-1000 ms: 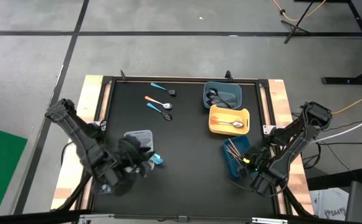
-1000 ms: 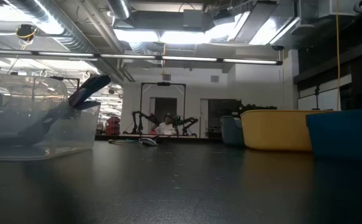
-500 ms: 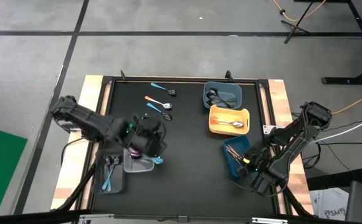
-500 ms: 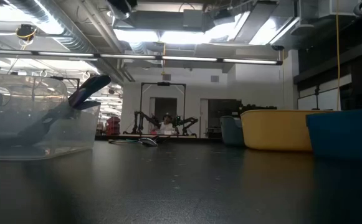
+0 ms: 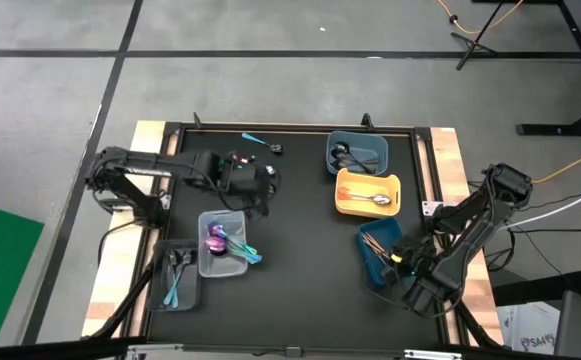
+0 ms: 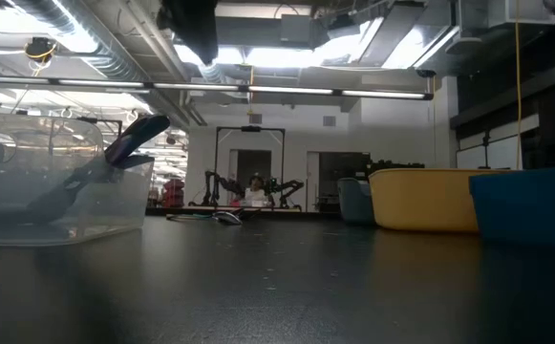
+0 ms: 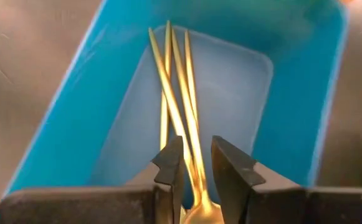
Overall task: Sort silverware by color (type)
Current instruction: Put the light blue spoon into the black bin
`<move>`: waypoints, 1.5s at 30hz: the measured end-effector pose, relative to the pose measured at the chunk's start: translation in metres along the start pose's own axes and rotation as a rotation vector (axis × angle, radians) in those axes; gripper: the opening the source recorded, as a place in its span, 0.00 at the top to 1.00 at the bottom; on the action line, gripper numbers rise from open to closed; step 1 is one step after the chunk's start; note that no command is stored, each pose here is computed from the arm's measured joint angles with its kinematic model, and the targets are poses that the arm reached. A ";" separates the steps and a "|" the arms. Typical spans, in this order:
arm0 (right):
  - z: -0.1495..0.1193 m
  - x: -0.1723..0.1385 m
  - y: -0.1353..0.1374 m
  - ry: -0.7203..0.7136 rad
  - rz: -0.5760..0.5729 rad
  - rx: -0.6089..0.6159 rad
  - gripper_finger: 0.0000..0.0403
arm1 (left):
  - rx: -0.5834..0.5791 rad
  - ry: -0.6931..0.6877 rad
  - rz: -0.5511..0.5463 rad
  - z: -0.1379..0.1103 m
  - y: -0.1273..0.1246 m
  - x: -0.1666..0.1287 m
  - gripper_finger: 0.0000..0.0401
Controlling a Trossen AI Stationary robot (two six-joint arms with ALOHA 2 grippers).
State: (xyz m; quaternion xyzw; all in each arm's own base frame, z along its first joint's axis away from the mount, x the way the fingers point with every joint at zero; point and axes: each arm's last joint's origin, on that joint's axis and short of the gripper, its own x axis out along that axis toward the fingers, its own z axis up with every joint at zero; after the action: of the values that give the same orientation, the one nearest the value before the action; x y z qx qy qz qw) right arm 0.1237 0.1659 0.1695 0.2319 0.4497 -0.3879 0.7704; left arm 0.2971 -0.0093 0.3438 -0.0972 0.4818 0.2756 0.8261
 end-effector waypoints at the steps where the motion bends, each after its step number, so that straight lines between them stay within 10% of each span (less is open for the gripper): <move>1: 0.002 -0.004 0.001 -0.004 -0.010 -0.006 0.82 | 0.016 0.009 -0.001 0.002 0.004 0.002 0.73; 24: 0.058 -0.109 0.025 -0.259 0.073 -0.292 0.82 | 0.212 0.023 -0.052 0.040 0.081 0.034 0.73; 45: 0.114 -0.084 0.036 -0.275 -0.111 -0.453 0.82 | 0.441 0.243 -0.123 0.048 0.097 0.120 0.73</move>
State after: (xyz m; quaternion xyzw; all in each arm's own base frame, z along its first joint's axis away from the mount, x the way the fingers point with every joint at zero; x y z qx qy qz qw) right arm 0.1862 0.1399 0.2988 -0.0263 0.4282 -0.3468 0.8341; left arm 0.3256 0.1347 0.2771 0.0238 0.6191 0.0995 0.7786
